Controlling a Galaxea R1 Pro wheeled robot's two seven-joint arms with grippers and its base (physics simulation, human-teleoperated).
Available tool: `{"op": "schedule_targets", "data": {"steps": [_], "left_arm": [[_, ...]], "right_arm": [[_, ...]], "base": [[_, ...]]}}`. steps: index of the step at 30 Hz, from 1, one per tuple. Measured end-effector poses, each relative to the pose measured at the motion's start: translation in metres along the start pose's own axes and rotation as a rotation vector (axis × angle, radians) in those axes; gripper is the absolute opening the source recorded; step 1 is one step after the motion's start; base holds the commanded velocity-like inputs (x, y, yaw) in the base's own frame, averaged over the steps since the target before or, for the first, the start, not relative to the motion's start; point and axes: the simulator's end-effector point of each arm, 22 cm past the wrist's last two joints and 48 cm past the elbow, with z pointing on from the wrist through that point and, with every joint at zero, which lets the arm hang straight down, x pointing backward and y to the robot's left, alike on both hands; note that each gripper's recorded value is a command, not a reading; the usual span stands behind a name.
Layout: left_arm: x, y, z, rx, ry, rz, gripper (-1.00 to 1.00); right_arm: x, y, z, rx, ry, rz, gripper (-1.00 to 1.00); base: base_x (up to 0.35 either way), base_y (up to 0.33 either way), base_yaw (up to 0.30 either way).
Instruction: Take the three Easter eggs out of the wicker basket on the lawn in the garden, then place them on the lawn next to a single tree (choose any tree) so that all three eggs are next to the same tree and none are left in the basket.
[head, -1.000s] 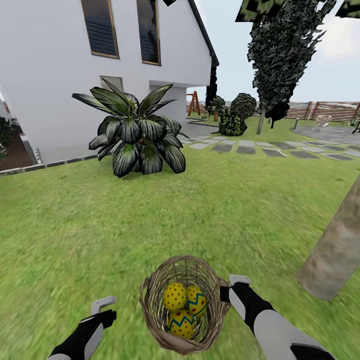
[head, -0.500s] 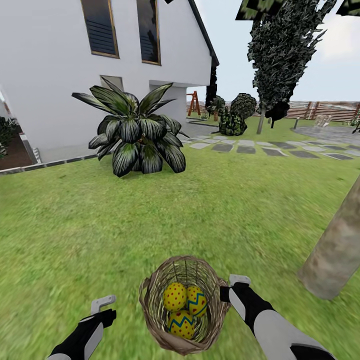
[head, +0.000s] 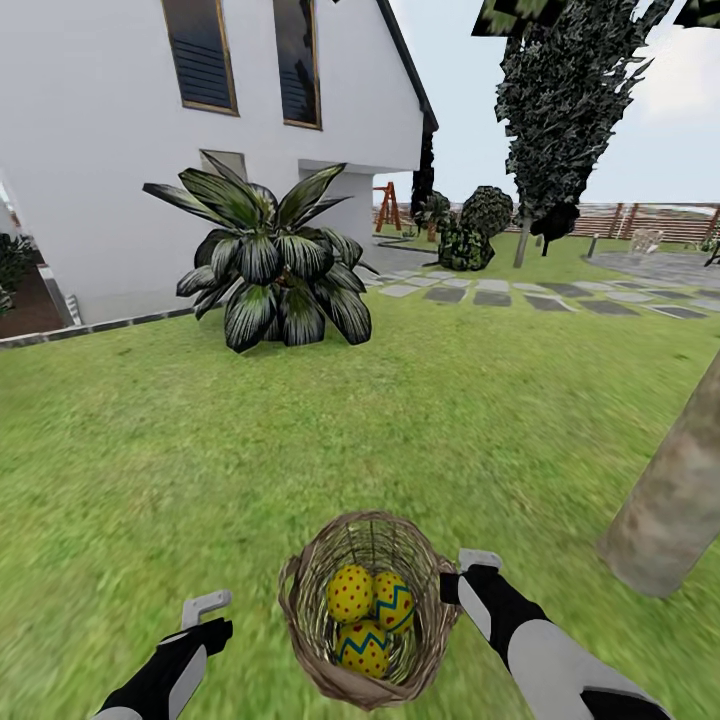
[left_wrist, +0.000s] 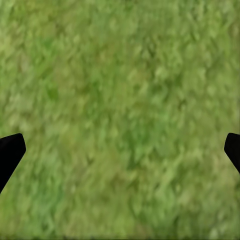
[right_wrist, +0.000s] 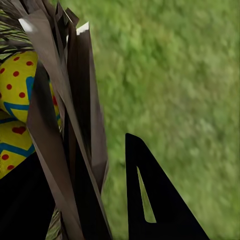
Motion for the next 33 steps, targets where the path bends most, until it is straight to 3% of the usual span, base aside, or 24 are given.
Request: {"op": "schedule_targets", "data": {"steps": [33], "left_arm": [[0.027,-0.004,0.041,0.001,-0.001,0.001,1.0]], "right_arm": [[0.022,0.001,0.044,-0.001,0.0,0.002,-1.0]], "base": [[0.0,0.0,0.0]]}}
